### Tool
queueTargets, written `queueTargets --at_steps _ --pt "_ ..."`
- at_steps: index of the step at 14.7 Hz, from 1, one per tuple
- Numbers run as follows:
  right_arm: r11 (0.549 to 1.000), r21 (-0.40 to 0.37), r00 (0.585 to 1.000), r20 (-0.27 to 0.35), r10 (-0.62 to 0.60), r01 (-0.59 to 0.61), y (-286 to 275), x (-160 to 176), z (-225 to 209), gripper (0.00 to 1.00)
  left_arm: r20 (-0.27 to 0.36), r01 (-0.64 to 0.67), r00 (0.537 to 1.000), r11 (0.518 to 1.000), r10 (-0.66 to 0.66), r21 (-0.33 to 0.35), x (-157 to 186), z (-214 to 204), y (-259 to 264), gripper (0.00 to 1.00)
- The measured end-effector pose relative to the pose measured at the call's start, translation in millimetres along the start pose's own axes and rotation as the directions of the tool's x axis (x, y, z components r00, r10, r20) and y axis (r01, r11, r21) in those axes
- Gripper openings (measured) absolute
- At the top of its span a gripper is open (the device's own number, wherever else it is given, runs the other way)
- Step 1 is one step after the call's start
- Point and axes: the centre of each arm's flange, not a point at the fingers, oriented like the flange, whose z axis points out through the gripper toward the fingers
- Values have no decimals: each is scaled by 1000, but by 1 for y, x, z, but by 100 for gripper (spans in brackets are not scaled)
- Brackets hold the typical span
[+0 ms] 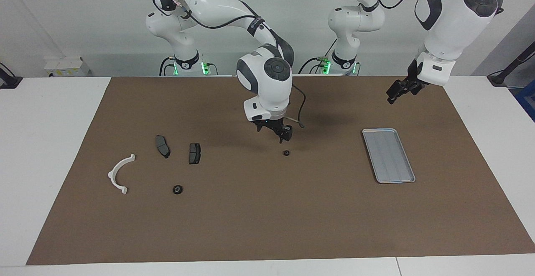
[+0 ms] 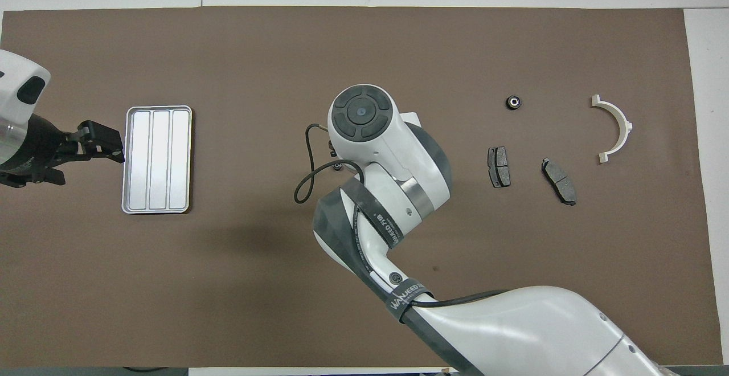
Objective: Place bearing gear from tray to pile
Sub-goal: 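Lower the right gripper onto the second gear at center and grasp it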
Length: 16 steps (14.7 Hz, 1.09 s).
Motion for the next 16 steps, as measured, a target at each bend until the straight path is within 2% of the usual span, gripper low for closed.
queueTargets --at_steps 4,11,16 --pt "1000 5 1000 -9 -6 6 -18 -1 30 100 -14 -6 1000 1000 6 -5 3 0 0 100" --pt "999 28 998 -37 -42 43 -43 -12 44 100 0 -34 999 999 34 0 9 10 3 100" --pt "997 9 996 -58 -73 73 -54 -20 63 100 1 -44 999 999 44 0 9 10 4 100"
